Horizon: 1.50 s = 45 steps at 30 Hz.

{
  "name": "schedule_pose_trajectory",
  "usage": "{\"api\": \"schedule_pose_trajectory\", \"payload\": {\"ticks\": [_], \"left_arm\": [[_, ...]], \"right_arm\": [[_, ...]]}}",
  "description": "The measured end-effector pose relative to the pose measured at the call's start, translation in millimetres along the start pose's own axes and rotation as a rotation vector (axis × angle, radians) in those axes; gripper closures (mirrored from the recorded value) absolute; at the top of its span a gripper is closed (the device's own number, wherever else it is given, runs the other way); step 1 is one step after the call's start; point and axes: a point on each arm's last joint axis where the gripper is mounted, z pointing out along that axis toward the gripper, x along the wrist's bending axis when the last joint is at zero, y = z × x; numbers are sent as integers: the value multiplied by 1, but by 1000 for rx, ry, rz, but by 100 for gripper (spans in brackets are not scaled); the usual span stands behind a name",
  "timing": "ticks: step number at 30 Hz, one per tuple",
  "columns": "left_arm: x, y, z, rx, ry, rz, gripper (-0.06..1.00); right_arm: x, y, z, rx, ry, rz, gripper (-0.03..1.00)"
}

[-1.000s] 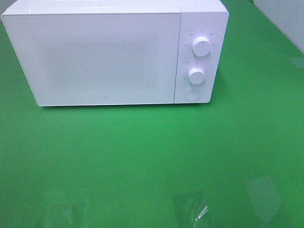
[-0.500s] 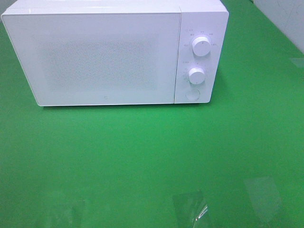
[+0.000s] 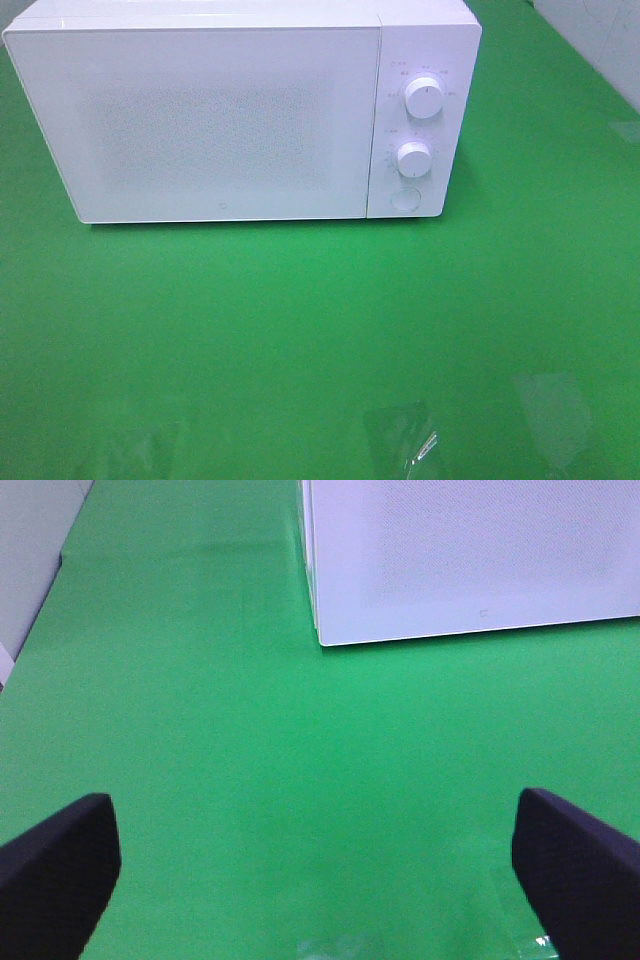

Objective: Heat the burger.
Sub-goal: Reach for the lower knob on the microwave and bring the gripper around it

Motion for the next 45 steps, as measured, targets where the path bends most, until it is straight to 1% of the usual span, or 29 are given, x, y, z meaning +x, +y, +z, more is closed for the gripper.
{"api": "schedule_pose_trajectory", "payload": {"ticks": [4,5,6,7,8,9,11,12,13,16,17,20,22,28,31,34,36,37,38,39,40,41,42,43,44,45], "left_arm": [[0,0,0,0,0,0,-4],[0,0,0,0,0,0,-4],[0,0,0,0,0,0,-4],[0,0,0,0,0,0,-4],[0,0,0,0,0,0,-4],[0,0,0,0,0,0,-4],[0,0,0,0,0,0,-4],[0,0,0,0,0,0,-4],[0,0,0,0,0,0,-4],[0,0,0,0,0,0,-4],[0,0,0,0,0,0,-4],[0,0,0,0,0,0,-4],[0,0,0,0,0,0,-4],[0,0,0,0,0,0,-4],[0,0,0,0,0,0,-4],[0,0,0,0,0,0,-4],[0,0,0,0,0,0,-4],[0,0,0,0,0,0,-4],[0,0,0,0,0,0,-4],[0,0,0,0,0,0,-4],[0,0,0,0,0,0,-4],[0,0,0,0,0,0,-4],[0,0,0,0,0,0,-4],[0,0,0,0,0,0,-4],[0,0,0,0,0,0,-4],[0,0,0,0,0,0,-4]], "right_arm": [[1,16,26,-7,4,-7,21],[1,16,26,-7,4,-7,21],[2,21,37,-8,5,-10,21],[2,21,37,-8,5,-10,21],[3,25,48,-14,7,-14,21],[3,25,48,-14,7,-14,21],[4,34,74,-29,9,-29,21],[4,34,74,-29,9,-29,21],[5,37,84,-37,12,-35,21],[5,37,89,-39,14,-35,21],[6,40,101,-47,18,-37,21],[7,40,113,-45,22,-38,21],[8,42,131,-68,30,-37,21],[10,42,153,-98,41,-26,21],[11,40,168,-113,48,-20,21],[12,36,175,-130,53,-14,21],[12,25,185,-154,52,13,21],[12,25,185,-154,52,13,21],[10,18,189,-166,38,31,21],[10,18,189,-166,38,31,21],[8,11,193,-181,15,32,21],[8,11,193,-181,15,32,21],[7,5,195,-197,-11,39,21],[7,5,195,-197,-11,39,21],[8,0,196,-220,-38,43,21],[11,-3,196,-234,-44,39,21]]}}
